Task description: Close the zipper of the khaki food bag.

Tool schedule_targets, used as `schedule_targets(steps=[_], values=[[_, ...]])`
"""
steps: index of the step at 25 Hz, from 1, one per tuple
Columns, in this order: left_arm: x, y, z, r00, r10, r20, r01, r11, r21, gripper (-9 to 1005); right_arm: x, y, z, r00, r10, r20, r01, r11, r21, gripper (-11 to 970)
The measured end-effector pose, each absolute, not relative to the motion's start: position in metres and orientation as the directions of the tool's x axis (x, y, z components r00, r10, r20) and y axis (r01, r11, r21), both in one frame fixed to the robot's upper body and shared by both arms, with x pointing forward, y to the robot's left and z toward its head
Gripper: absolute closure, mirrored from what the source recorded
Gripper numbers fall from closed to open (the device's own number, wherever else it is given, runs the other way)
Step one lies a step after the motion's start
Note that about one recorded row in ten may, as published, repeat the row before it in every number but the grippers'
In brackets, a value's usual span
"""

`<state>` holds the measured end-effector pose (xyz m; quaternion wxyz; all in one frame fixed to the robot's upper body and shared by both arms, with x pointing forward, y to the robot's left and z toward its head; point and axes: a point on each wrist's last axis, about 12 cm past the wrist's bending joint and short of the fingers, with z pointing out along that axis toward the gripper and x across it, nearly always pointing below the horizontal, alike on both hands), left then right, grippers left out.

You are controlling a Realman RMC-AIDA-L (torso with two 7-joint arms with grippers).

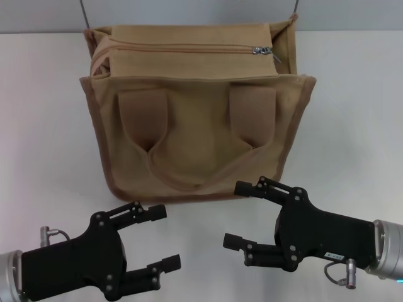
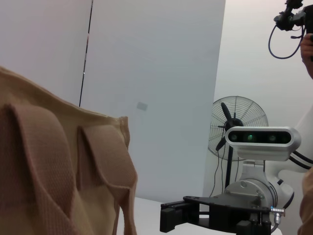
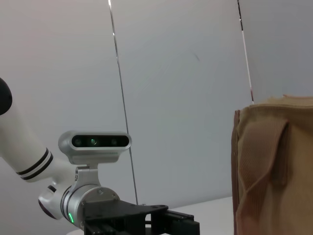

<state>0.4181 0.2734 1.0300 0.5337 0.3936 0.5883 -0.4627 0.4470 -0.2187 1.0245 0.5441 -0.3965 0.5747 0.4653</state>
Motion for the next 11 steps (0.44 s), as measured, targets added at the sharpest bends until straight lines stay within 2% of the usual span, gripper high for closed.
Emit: schedule_targets(steps=[11], values=[[0.4175, 0.2747, 1.029, -0.122, -0.033, -0.992, 0.952, 0.281, -0.126, 224, 0.4472, -0.2189, 1.0246, -0.098, 0.053, -0.994, -0.961, 0.256, 0.109, 121]])
